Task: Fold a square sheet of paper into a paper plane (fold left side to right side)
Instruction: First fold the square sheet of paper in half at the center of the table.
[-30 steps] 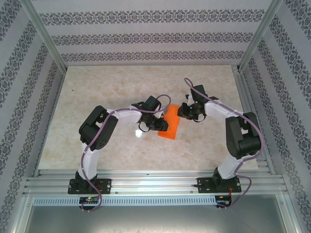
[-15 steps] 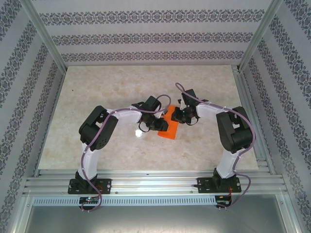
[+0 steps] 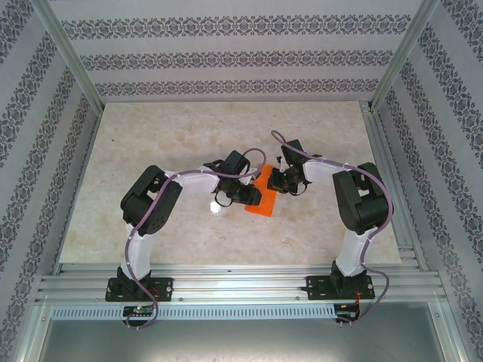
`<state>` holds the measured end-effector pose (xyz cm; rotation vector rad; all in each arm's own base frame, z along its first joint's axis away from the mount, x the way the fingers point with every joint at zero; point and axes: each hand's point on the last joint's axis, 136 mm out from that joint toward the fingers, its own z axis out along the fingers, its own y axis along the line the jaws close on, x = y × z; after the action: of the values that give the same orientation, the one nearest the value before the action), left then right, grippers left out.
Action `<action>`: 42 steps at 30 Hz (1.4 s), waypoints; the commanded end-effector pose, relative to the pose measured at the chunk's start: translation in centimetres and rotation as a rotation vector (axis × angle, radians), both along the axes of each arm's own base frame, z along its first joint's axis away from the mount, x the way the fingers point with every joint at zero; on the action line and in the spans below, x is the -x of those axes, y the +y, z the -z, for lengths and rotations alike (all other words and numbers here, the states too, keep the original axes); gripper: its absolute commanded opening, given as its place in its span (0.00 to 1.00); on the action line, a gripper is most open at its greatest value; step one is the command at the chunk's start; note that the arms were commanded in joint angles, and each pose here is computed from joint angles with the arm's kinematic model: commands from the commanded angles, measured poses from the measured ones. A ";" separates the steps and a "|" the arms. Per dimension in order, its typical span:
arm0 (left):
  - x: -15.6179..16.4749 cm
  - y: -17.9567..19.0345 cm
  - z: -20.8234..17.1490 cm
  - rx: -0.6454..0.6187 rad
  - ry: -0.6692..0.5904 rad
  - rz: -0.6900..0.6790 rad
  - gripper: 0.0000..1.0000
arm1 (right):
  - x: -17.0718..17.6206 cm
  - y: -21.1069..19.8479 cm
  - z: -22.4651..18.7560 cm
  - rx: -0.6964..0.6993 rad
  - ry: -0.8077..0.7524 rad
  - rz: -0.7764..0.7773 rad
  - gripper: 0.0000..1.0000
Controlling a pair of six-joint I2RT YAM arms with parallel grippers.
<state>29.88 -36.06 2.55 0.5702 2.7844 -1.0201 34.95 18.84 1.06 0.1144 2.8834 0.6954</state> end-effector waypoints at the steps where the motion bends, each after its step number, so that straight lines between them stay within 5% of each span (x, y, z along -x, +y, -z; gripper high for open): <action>1: 3.8 2.4 2.2 -0.110 0.095 0.036 0.30 | 2.1 -2.3 3.5 0.147 0.091 -0.002 0.12; 27: 7.7 4.6 1.6 -0.078 0.144 0.064 0.29 | 2.0 -2.5 3.7 0.168 0.106 -0.014 0.12; 37: 1.0 3.3 -5.3 0.094 0.006 -0.033 0.23 | 1.8 -1.9 3.3 0.145 0.091 -0.025 0.12; 42: -1.4 0.7 -5.5 0.156 0.017 0.004 0.20 | 1.8 -1.8 3.2 0.145 0.089 -0.028 0.12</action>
<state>30.71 -33.73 7.81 0.5169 2.7073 -1.1435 34.84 19.14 1.03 0.0763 2.9080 0.6818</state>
